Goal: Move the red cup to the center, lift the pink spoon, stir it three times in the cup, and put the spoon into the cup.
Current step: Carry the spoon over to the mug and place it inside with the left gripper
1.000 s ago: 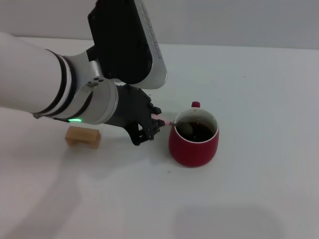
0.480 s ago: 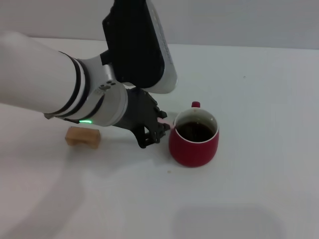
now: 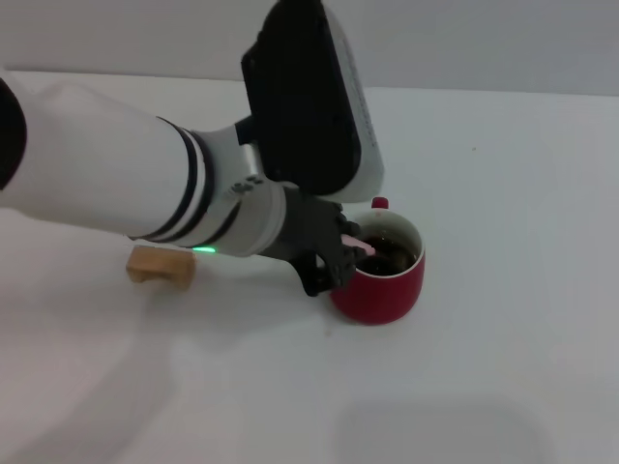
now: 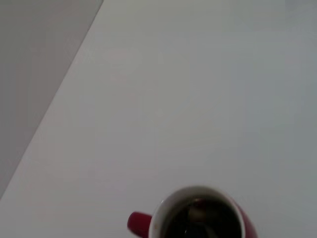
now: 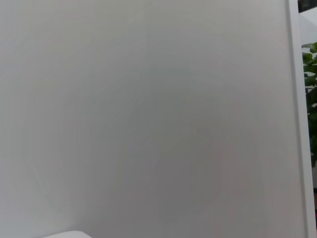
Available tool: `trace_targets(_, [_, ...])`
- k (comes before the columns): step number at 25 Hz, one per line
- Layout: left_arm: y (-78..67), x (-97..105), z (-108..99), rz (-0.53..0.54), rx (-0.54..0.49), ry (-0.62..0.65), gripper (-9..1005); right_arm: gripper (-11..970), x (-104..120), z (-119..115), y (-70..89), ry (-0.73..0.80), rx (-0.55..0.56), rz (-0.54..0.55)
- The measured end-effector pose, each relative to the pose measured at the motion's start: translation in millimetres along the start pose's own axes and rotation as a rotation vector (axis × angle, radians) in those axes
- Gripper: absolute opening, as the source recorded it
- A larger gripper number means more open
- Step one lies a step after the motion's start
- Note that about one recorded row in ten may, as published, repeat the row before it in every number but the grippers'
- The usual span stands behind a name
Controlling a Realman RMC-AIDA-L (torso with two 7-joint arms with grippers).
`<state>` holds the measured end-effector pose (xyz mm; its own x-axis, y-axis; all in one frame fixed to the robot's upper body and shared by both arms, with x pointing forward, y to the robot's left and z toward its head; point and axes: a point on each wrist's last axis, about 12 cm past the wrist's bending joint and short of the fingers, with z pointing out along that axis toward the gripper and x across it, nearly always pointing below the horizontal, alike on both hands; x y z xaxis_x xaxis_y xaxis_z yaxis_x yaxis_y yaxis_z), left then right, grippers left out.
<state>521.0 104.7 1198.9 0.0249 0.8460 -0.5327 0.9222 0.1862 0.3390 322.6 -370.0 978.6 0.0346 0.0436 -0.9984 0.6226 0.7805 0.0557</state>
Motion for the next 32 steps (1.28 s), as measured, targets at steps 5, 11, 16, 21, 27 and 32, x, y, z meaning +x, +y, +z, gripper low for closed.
trace_targets(5, [-7.1, -5, 3, 0.019, 0.01, -0.023, 169, -1, 0, 0, 0.4, 0.001, -0.004, 0.0])
trace_targets(11, [-13.6, -8, 1, 0.028, 0.027, -0.035, 169, 0, 0, 0, 0.6, 0.002, -0.007, 0.0])
trace_targets(16, [-13.6, -3, -4, 0.017, 0.019, -0.022, 169, 0, 0, 0, 0.6, 0.002, -0.007, 0.0])
trace_targets(21, [-13.5, 4, -6, 0.017, 0.0, 0.023, 170, -1, 0, 0, 0.6, 0.002, -0.007, 0.0])
trace_targets(27, [-5.9, 10, -7, -0.012, -0.03, 0.042, 170, 0, 0, 0, 0.6, 0.002, -0.007, 0.0])
trace_targets(32, [2.5, 12, -7, -0.025, -0.05, 0.043, 170, 0, 0, 0, 0.6, 0.002, -0.007, 0.0])
